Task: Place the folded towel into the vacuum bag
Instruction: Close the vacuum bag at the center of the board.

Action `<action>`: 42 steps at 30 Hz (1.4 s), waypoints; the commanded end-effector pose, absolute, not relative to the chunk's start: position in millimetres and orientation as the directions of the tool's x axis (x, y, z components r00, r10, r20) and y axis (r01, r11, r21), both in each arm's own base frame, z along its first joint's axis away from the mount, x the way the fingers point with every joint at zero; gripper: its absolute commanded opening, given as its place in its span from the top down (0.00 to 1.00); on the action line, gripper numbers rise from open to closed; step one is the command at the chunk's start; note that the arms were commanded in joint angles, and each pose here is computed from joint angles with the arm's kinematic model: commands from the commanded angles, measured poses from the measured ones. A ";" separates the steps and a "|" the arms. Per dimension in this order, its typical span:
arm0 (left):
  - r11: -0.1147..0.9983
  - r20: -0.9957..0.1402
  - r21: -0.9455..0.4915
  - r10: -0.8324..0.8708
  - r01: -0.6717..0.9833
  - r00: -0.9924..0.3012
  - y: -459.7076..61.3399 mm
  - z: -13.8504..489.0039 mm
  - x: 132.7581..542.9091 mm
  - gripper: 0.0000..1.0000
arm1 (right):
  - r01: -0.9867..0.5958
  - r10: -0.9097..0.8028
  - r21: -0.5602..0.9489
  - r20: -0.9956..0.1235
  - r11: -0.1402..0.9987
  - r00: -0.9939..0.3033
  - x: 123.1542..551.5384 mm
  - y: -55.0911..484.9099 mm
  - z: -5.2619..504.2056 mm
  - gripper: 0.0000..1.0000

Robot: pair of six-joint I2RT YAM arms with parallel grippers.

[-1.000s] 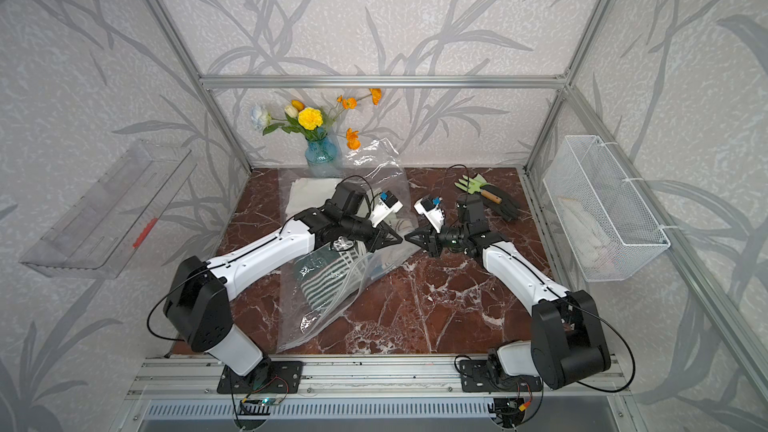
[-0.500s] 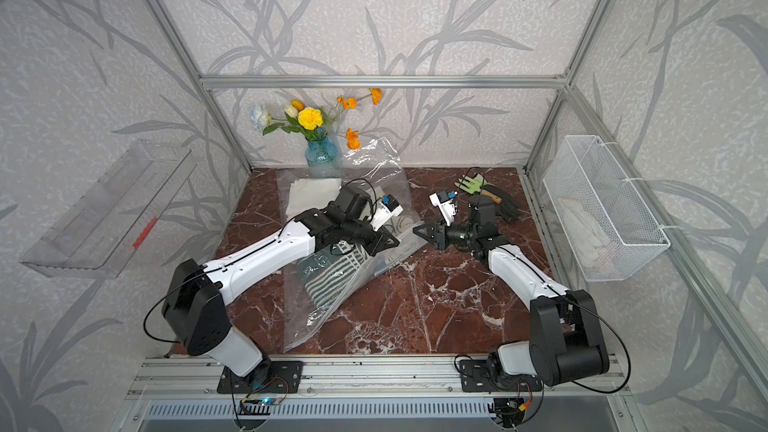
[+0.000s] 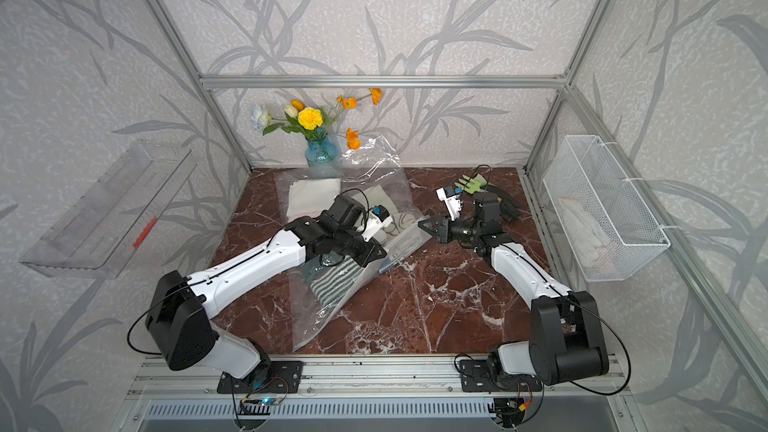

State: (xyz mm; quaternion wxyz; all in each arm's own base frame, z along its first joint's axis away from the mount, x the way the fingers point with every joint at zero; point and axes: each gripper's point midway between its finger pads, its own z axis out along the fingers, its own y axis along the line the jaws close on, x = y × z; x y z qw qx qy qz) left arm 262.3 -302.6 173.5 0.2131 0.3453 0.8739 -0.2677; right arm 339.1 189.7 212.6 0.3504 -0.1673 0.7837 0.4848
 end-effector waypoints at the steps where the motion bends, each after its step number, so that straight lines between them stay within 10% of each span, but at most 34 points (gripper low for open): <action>1: 0.685 -0.346 -0.319 0.559 0.655 -0.753 -266.1 142.1 223.5 0.98 | -0.595 0.156 0.557 -0.792 0.579 -0.591 374.5 164.3 244.3 1.00; 10: 0.701 -0.308 -0.290 0.576 0.651 -0.757 -262.0 151.3 224.3 0.96 | -0.597 0.148 0.569 -0.782 0.565 -0.605 374.4 169.3 240.0 1.00; 19: 0.662 -0.532 -0.463 0.324 0.589 -0.782 -298.2 192.1 252.5 0.48 | -0.600 0.138 0.577 -0.774 0.554 -0.617 369.9 178.2 236.1 1.00; 30: 0.672 -0.655 -0.523 0.078 0.525 -0.752 -313.4 198.9 287.2 0.55 | -0.601 0.138 0.584 -0.770 0.546 -0.623 369.7 180.4 236.5 1.00; 42: 0.705 -0.655 -0.443 0.169 0.555 -0.737 -307.3 181.7 281.2 0.67 | -0.600 0.139 0.585 -0.770 0.546 -0.623 373.7 180.6 239.9 1.00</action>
